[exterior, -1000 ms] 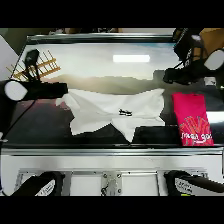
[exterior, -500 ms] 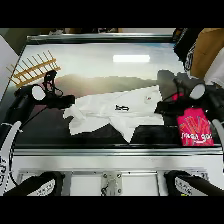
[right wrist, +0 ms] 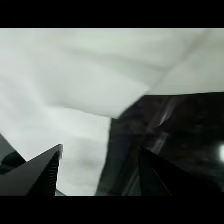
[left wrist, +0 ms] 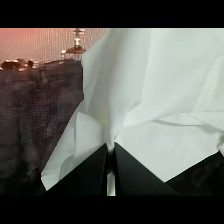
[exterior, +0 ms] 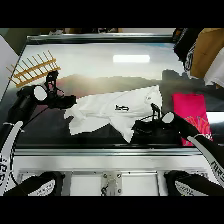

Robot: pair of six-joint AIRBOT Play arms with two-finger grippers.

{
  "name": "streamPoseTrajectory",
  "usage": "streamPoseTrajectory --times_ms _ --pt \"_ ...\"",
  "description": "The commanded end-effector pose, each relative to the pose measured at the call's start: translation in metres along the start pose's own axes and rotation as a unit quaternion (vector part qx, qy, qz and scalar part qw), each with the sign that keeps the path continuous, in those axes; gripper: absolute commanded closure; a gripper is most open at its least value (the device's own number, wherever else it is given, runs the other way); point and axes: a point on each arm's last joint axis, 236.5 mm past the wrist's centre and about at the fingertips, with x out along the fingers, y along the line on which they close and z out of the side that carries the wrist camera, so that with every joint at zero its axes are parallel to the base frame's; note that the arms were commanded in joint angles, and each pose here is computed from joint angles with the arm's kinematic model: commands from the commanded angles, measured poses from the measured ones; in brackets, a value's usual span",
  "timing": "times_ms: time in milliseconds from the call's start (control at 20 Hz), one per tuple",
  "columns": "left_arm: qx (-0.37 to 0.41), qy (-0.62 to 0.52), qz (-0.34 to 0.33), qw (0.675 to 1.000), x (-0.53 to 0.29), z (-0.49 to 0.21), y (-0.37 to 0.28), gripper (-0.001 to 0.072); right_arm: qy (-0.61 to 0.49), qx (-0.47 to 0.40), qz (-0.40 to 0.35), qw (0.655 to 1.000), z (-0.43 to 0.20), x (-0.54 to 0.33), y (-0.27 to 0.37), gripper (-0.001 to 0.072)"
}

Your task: Fold the clothes and pants, and hang the long-sleeved shirts on hangers.

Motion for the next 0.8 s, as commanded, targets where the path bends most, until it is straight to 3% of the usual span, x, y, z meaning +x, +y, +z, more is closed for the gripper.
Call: streamPoseTrajectory --times_ms 0,200,250,300,350,550,750 --pt "0.0 -0.001 0.0 1.0 0.0 0.0 0.0 0.0695 -0.012 -0.003 0.014 1.0 -0.004 0.024 0.021 0.0202" --pt "0.0 -0.003 0.0 1.0 0.0 0.001 0.0 0.0695 -0.005 -0.024 0.015 1.0 -0.009 0.032 0.034 0.0248" --pt "0.0 -0.003 0.0 1.0 0.0 0.001 0.0 0.0695 -0.005 -0.025 0.014 1.0 -0.008 0.033 0.035 0.0423" --pt "0.0 -0.003 0.0 1.0 0.0 0.001 0.0 0.0695 -0.006 -0.032 0.015 0.999 -0.007 0.032 0.035 0.0641" --pt "0.0 -0.003 0.0 1.0 0.0 0.001 0.0 0.0695 -0.008 -0.046 0.016 0.999 -0.005 0.031 0.037 0.0699" --pt "0.01 -0.047 -0.003 0.999 -0.029 0.024 -0.003 0.0696 -0.042 -0.136 0.011 0.99 0.03 -0.022 0.057 0.07" --pt "0.036 -0.24 -0.044 0.969 -0.188 0.092 -0.041 0.0695 -0.207 -0.254 -0.029 0.944 0.098 -0.215 0.104 0.07"
